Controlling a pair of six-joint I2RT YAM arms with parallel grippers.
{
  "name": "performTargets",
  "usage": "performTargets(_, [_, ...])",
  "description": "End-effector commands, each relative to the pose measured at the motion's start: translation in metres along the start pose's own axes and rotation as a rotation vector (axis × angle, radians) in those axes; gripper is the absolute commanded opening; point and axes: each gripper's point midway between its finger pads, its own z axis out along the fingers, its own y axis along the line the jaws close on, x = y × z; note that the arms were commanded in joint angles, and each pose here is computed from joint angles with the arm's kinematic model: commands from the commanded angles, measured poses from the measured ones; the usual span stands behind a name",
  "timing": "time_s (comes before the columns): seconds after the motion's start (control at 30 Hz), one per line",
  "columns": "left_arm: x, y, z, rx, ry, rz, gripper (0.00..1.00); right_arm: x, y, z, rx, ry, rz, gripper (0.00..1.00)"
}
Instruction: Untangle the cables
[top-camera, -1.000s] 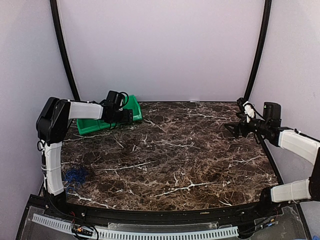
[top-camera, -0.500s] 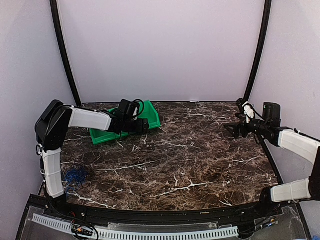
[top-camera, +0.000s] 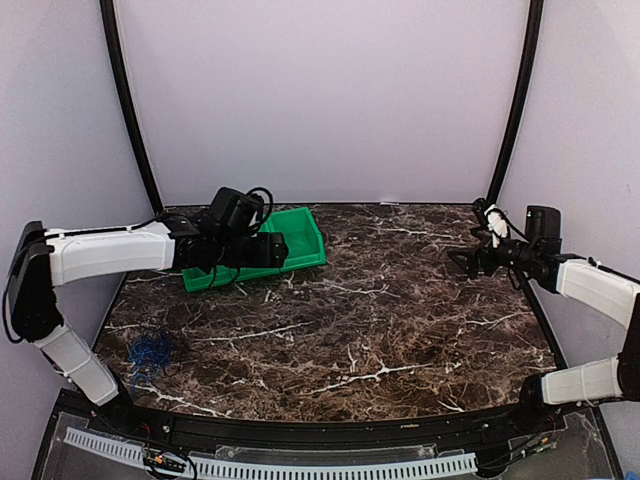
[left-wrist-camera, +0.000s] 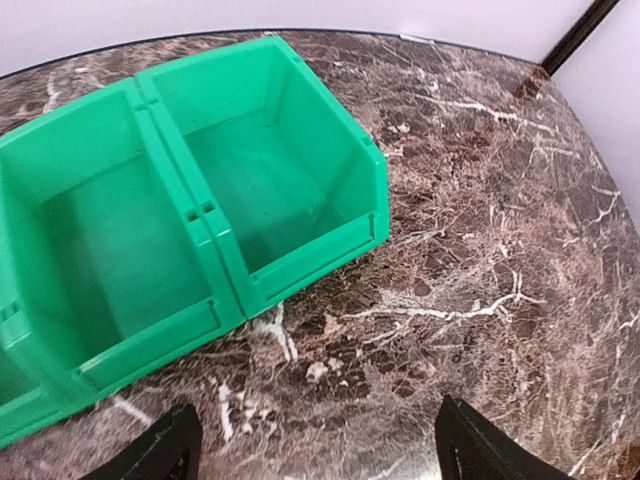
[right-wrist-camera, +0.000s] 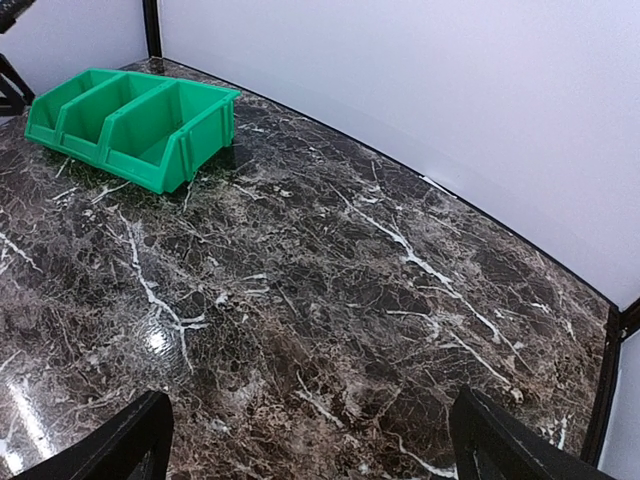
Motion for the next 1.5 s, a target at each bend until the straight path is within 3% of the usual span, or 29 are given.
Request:
performTargets(0.0, [0.024,0.06,-0.066,-0.26,0.021,-0.204,0.85,-0.01,0.0,-0.003,-0.01,-0.03,-0.026,0.99])
performTargets(0.27, [0.092,0.131,-0.138,-0.519,0.026,-0.352,0.98,-0.004,0.007,0.004,-0.079,-0.002,0.0,0.98])
performTargets(0.47, [0.134,0.176,-0.178,-0.772,0.021,-0.479,0.95,-0.005,0.015,0.009,-0.107,0.004,-0.025,0.98])
performTargets(0.63, [0.174,0.183,-0.171,-0.851,0.099,-0.608,0.91,-0.002,0.022,0.01,-0.127,0.024,-0.03,0.98])
performTargets(0.8, [0.202,0.189,-0.161,-0.903,0.145,-0.637,0.92,-0.001,0.026,0.011,-0.14,0.031,-0.04,0.98])
performTargets(1.03, [0.218,0.183,-0.133,-0.803,0.169,-0.628,0.83,0.002,0.03,0.015,-0.153,0.045,-0.047,0.98])
performTargets(1.13, [0.21,0.165,-0.11,-0.661,0.155,-0.611,0.63,0.004,0.032,0.016,-0.159,0.052,-0.048,0.98])
performTargets(1.2, [0.206,0.157,-0.103,-0.608,0.147,-0.607,0.56,0.005,0.033,0.017,-0.162,0.057,-0.049,0.98])
performTargets(1.37, [0.187,0.126,-0.086,-0.475,0.103,-0.532,0.5,0.007,0.033,0.019,-0.159,0.064,-0.052,0.98])
performTargets(1.47, [0.186,0.094,-0.072,-0.353,0.138,-0.451,0.4,0.009,0.032,0.02,-0.159,0.073,-0.05,0.98])
